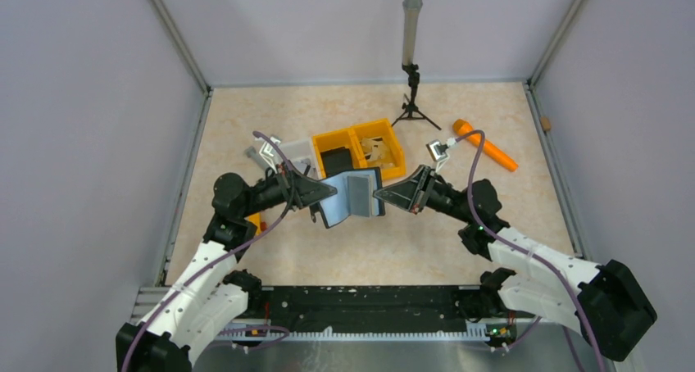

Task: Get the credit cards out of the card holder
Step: Remove the credit card from the card holder.

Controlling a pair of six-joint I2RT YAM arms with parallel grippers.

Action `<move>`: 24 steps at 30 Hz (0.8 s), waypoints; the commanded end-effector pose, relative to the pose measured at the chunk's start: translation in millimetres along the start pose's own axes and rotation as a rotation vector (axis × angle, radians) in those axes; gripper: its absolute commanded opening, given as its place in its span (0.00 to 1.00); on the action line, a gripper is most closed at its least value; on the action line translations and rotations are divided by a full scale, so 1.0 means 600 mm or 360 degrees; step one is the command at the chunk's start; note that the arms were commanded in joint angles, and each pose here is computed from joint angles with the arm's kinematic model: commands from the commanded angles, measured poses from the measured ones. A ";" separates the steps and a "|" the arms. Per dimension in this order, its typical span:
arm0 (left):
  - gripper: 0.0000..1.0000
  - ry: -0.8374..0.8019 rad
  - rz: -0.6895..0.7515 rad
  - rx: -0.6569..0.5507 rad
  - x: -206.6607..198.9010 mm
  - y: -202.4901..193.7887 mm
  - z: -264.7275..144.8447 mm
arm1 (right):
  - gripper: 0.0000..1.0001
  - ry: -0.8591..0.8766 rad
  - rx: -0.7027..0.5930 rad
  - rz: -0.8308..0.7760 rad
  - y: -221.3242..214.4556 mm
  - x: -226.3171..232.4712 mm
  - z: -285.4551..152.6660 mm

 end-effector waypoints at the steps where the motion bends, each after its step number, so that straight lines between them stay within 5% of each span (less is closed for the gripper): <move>1: 0.00 -0.0096 0.0085 -0.0015 -0.018 0.003 -0.001 | 0.00 0.0022 -0.0026 -0.0111 0.025 0.014 0.012; 19: 0.00 -0.0120 0.0042 0.0049 -0.015 0.001 0.004 | 0.29 -0.0102 0.0130 -0.0265 0.000 -0.012 0.033; 24: 0.00 -0.0087 0.0032 0.0046 -0.001 0.001 0.006 | 0.23 0.0102 0.0085 -0.0256 0.005 0.020 0.040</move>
Point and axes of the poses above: each gripper's point midway between its finger pads, its own z axis out along the fingers, its own x axis along the line the jaws close on, y = z × x, the point moved 5 cm from there along -z, back along the fingers, and after that the axes turned 14 degrees about -z, right-handed, at the moved point
